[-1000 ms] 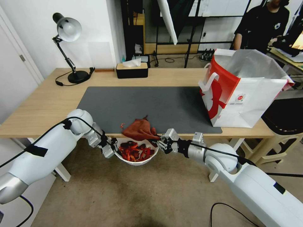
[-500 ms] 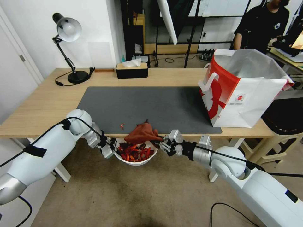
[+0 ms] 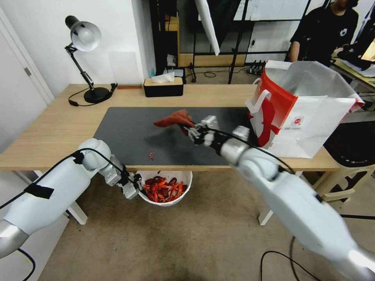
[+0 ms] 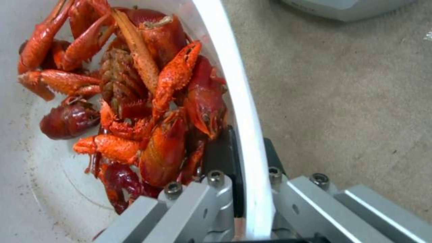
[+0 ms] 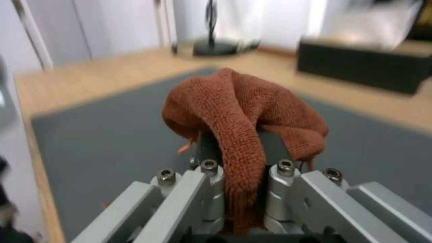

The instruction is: Sweep shrimp from table into container with towel, then put container into takeout bag.

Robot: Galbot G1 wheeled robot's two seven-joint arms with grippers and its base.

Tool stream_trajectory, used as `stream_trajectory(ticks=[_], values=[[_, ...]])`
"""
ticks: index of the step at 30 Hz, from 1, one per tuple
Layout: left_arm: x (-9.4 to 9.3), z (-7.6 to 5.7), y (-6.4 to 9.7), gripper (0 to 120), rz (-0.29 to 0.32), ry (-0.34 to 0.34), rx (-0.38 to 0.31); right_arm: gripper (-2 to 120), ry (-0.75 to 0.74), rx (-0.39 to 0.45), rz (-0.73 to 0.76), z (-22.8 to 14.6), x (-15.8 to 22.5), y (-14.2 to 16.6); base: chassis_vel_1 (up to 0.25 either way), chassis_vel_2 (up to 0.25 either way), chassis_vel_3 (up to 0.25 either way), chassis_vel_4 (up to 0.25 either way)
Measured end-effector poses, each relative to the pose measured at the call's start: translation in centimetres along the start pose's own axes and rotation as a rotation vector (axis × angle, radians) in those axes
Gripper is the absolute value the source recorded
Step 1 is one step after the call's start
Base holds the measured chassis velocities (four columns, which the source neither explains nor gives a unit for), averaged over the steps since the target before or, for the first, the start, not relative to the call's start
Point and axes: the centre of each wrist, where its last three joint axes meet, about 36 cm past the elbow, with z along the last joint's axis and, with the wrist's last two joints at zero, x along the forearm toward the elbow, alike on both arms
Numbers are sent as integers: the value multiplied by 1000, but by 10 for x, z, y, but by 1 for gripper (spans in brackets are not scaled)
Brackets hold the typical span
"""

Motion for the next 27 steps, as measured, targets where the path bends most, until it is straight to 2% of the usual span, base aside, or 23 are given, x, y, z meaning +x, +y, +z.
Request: stream_trajectory(ticks=[2, 3, 6, 8, 10, 17, 27], values=[[3, 0, -10, 0, -3, 4, 14, 4, 60, 10, -49, 16, -29, 5, 0, 0, 0, 0], [3, 0, -10, 0, -3, 4, 14, 4, 60, 10, -49, 16, -29, 5, 0, 0, 0, 0], [10, -4, -36, 0, -12, 14, 47, 4, 93, 26, -132, 18, -52, 19, 0, 0, 0, 0], [11, -5, -41, 0, -14, 16, 54, 4, 97, 29, -146, 18, -54, 21, 0, 0, 0, 0], [15, -7, -55, 0, -19, 23, 74, 4, 117, 43, -199, 20, -50, 24, 0, 0, 0, 0], [15, -8, -60, 0, -28, 23, 80, 4, 148, 49, -247, 23, -24, 28, 0, 0, 0, 0], [16, -11, -58, 0, -28, 25, 72, 4, 140, -8, -310, 23, 14, 49, 0, 0, 0, 0]])
